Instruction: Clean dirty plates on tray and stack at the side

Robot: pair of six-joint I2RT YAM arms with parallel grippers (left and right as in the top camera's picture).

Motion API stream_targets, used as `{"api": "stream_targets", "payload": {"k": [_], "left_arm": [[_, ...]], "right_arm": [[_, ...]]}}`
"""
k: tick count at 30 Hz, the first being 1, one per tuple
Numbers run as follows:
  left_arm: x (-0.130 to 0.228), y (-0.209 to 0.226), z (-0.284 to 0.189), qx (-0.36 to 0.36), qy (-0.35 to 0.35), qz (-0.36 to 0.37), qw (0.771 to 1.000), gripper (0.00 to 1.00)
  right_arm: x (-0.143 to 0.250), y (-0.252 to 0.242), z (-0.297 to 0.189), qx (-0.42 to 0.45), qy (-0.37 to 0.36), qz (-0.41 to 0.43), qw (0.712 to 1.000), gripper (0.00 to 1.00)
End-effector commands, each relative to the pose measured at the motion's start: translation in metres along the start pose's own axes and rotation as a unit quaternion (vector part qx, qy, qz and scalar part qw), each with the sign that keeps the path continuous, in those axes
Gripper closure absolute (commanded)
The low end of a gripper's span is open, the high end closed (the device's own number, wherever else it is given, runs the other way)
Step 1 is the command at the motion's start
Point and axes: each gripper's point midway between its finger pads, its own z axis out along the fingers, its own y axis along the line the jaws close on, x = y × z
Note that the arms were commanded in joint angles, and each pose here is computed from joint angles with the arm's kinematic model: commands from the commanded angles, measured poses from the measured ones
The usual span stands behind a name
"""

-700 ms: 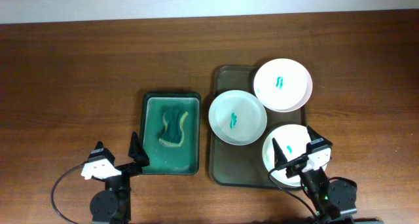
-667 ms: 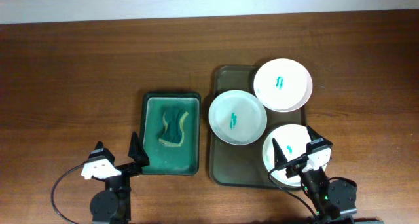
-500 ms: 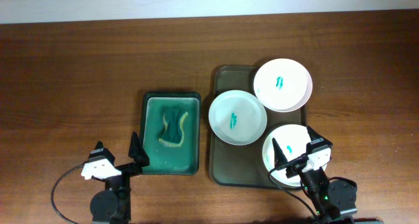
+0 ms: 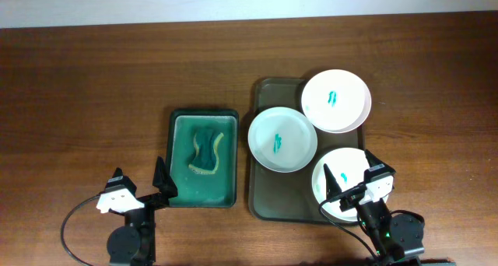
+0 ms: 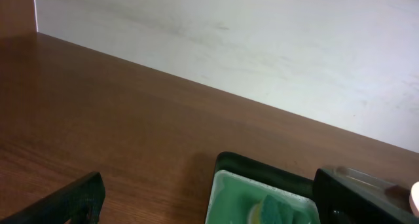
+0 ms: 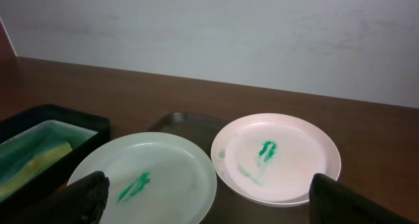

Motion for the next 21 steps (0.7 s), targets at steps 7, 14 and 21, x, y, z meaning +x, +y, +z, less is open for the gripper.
{"api": "stream_targets", "payload": {"k": [7, 14, 21], "left_arm": [[0.001, 0.0, 0.0, 0.002, 0.0, 0.007, 1.0, 0.01], [0.005, -0.01, 0.0, 0.031, 0.01, 0.008, 0.999, 0.01], [-0.009, -0.024, -0.002, 0.068, -0.015, -0.005, 0.998, 0.01]], "right_arm": [[0.003, -0.003, 0.0, 0.007, 0.003, -0.002, 1.0, 0.02], [0.0, -0.003, 0.0, 0.006, -0.002, -0.003, 1.0, 0.02], [-0.02, 0.017, -0.002, -0.05, -0.041, -0.011, 0.998, 0.02]]}}
